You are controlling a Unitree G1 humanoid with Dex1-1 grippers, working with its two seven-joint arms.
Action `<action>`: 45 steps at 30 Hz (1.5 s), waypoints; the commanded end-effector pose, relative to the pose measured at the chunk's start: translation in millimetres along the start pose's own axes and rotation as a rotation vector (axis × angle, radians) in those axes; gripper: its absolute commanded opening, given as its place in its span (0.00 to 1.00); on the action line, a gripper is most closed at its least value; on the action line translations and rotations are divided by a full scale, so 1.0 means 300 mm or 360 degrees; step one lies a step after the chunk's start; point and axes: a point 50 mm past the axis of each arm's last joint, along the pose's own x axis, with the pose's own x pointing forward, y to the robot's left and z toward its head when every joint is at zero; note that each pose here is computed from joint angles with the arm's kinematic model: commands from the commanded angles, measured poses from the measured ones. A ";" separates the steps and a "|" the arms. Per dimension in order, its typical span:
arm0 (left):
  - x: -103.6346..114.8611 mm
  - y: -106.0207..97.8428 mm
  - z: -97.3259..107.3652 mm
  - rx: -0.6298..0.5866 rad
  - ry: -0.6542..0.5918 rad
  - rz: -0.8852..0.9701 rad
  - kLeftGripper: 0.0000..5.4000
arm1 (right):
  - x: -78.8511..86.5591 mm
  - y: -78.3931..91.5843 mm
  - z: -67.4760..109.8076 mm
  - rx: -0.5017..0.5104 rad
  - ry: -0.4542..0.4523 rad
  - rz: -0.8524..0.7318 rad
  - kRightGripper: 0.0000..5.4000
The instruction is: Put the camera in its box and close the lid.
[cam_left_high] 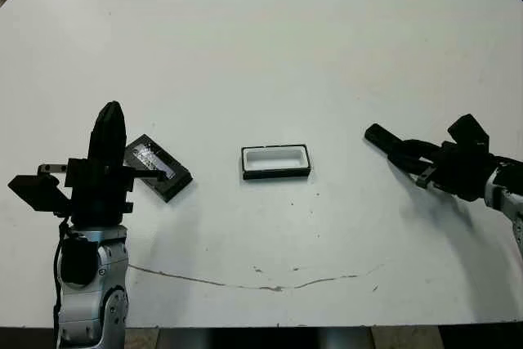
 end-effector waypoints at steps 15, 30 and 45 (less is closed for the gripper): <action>-0.014 0.003 -0.015 0.0028 0.0068 0.0012 0.00 | 0.000 -0.018 0.249 0.0101 -0.0495 0.0286 0.13; -0.021 0.000 -0.020 0.0047 0.0067 0.0024 0.00 | 0.137 0.066 0.501 -0.0519 -0.0251 0.0908 0.12; -0.025 -0.001 -0.031 0.0044 0.0069 0.0017 0.00 | 0.246 0.168 0.508 -0.0937 0.0080 0.1126 0.12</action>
